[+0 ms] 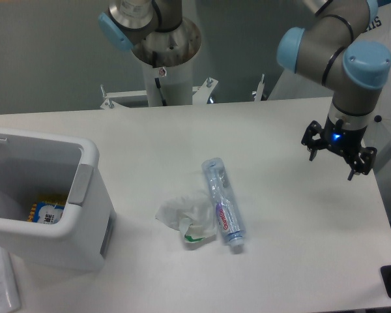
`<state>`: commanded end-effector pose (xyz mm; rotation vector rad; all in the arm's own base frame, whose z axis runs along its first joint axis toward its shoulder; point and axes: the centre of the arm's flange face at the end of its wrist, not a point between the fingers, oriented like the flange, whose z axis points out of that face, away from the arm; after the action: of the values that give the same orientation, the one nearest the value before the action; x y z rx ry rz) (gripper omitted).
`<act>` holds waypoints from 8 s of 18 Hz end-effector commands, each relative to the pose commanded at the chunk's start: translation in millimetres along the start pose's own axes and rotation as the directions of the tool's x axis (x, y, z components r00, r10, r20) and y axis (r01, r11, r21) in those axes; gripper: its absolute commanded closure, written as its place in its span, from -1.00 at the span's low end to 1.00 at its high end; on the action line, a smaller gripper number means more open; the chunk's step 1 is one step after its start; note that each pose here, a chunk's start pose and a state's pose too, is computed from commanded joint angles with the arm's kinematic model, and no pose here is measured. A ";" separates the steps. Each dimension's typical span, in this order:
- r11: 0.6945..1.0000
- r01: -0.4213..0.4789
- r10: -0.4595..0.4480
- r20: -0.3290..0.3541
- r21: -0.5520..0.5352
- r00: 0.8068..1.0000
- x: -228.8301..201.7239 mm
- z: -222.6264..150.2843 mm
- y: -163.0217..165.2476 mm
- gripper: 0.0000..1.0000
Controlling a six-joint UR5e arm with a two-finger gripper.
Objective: Place the trash in the trash can
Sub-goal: 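Move the gripper down toward the clear plastic bottle, then close the gripper on the bottle's cap end and lift it, then carry the bottle over the white trash bin, then open the gripper to drop the bottle into the bin, then move the open gripper over the crumpled white wrapper and lower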
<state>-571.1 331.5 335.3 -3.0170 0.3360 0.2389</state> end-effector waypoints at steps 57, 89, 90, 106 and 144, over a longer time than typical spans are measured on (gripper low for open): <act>0.746 0.619 -0.660 -0.151 -0.244 0.736 68.7 151.5 -217.5 1.00; 0.493 0.402 -0.138 -0.387 0.772 0.912 121.3 -283.4 -296.9 1.00; 0.484 0.391 -0.118 -0.384 0.783 0.916 132.4 -293.6 -302.5 1.00; 0.489 0.257 0.131 -0.361 0.834 0.923 254.9 -308.2 -397.6 1.00; 0.520 0.520 -0.280 -0.440 0.678 0.853 54.2 -109.4 -186.4 -1.00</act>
<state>-461.0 488.7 448.5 -2.1242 -0.2324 -0.3162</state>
